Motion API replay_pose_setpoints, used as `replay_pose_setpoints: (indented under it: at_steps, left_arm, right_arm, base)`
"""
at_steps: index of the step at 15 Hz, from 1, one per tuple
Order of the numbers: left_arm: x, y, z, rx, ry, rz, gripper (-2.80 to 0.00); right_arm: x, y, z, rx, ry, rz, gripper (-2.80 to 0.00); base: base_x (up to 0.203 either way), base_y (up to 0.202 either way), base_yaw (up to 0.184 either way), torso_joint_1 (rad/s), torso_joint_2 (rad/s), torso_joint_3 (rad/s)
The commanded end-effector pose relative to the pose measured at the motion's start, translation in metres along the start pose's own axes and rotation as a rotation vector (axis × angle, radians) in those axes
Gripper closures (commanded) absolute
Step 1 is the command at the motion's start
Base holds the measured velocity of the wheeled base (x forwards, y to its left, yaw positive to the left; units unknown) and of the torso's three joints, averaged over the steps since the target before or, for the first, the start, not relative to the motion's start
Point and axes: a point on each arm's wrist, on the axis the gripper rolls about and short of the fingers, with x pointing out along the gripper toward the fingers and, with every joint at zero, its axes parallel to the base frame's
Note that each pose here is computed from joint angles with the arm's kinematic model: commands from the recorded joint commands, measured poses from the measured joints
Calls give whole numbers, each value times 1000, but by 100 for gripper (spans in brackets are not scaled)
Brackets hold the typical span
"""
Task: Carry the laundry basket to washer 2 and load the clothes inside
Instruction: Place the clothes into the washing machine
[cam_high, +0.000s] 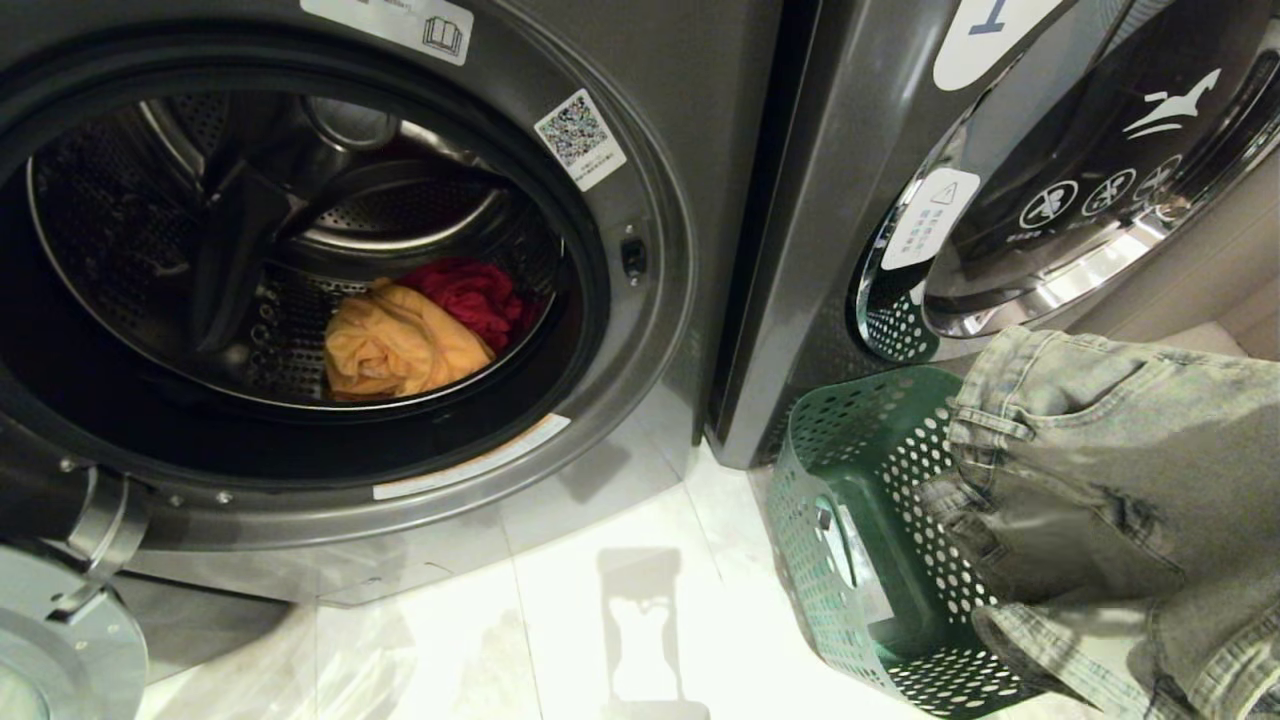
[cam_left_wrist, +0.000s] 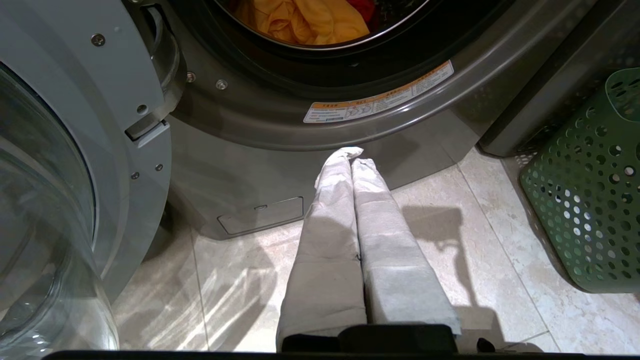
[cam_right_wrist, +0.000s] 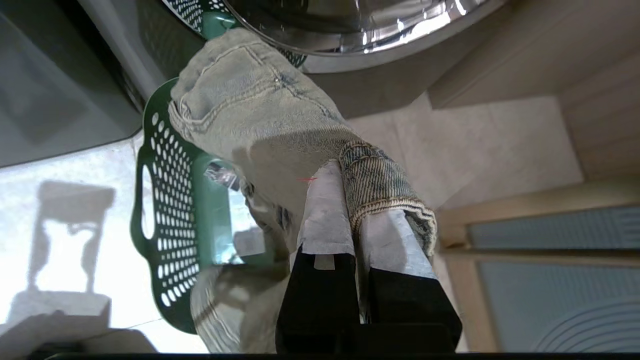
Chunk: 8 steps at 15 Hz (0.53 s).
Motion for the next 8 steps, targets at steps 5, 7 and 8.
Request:
replay_pose_setpoints:
  at_steps: [5,7,8]
  left_arm:
    - [2,0,-11,0,39,2,0]
    - [2,0,-11,1,39,2,0]
    - [2,0,-11,-1,39,2,0]
  right_arm:
    - [-6,0,-6,-28,-5,2,0]
    - [-5,1,-8,-27,2,5,0]
    - [-4,1,-8,-27,4,5,0]
  base:
    - [0,0,0,0,0,0]
    - [1,-3,44,1,2,1]
    - [-3,-8,147,2,3,2]
